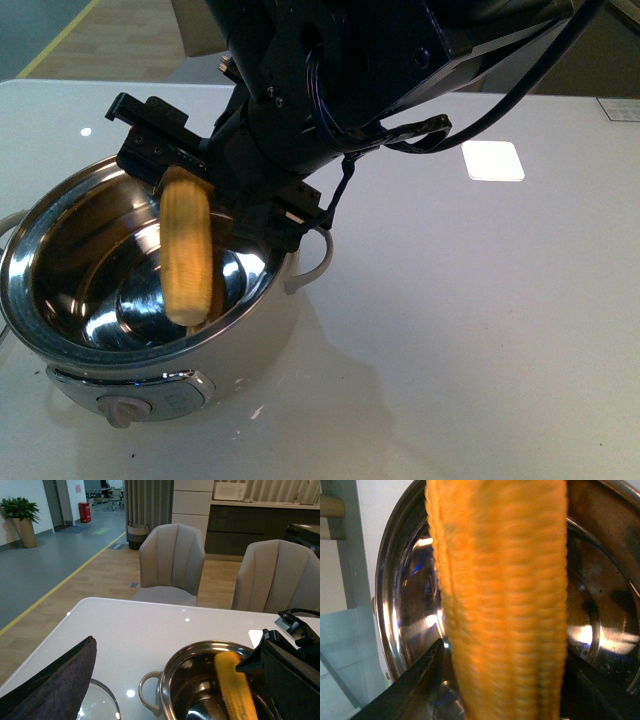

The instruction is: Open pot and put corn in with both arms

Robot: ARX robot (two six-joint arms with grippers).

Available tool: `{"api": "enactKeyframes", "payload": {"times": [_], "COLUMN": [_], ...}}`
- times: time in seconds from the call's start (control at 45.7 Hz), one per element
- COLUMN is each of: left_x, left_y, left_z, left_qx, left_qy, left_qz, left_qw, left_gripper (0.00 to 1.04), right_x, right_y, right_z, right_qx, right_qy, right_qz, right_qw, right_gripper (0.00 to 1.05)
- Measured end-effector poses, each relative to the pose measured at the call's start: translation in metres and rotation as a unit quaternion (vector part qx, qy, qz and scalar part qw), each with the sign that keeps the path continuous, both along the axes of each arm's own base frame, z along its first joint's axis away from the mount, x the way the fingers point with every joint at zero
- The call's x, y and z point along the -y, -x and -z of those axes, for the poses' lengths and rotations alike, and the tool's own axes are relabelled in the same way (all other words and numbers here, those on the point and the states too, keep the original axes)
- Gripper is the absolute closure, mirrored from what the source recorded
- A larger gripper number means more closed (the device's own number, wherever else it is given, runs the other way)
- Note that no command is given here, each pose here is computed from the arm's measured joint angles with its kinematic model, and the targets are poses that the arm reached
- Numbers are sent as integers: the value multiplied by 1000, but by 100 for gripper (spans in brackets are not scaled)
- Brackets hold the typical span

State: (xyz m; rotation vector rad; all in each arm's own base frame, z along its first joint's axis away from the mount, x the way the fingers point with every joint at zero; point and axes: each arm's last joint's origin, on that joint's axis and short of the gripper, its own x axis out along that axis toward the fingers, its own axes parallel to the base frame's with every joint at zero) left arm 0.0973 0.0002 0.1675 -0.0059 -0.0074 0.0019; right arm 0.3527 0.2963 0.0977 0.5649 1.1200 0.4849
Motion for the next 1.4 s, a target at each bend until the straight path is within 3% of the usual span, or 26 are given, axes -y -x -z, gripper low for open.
{"api": "enactKeyframes", "payload": {"times": [0.197,0.35,0.547,0.743,0.962,1.203,1.399], "left_x": [0,0,0,0,0,0,0], "left_y": [0,0,0,0,0,0,0], "left_z": [0,0,0,0,0,0,0], "left_qx": [0,0,0,0,0,0,0], "left_qy": [0,0,0,0,0,0,0], "left_qz": [0,0,0,0,0,0,0], "left_qw": [1000,1000,1000,1000,1000,1000,1000], "left_gripper": [7,7,7,7,7,7,7], "right_x": [10,35,124,185,233,257,272], "right_y": [4,5,18,57,108,155,198], "right_z": [2,-20,-79,-100,-114,-116,-110], "right_qx": [3,28,92,159,246,283,272], "right_qy": [-3,-29,-83,8,124,208,233], "right_qz": [8,36,126,176,201,200,230], "right_qw": [1000,999,984,971,940,915,905], "right_gripper": [23,25,22,7,9,9,9]}}
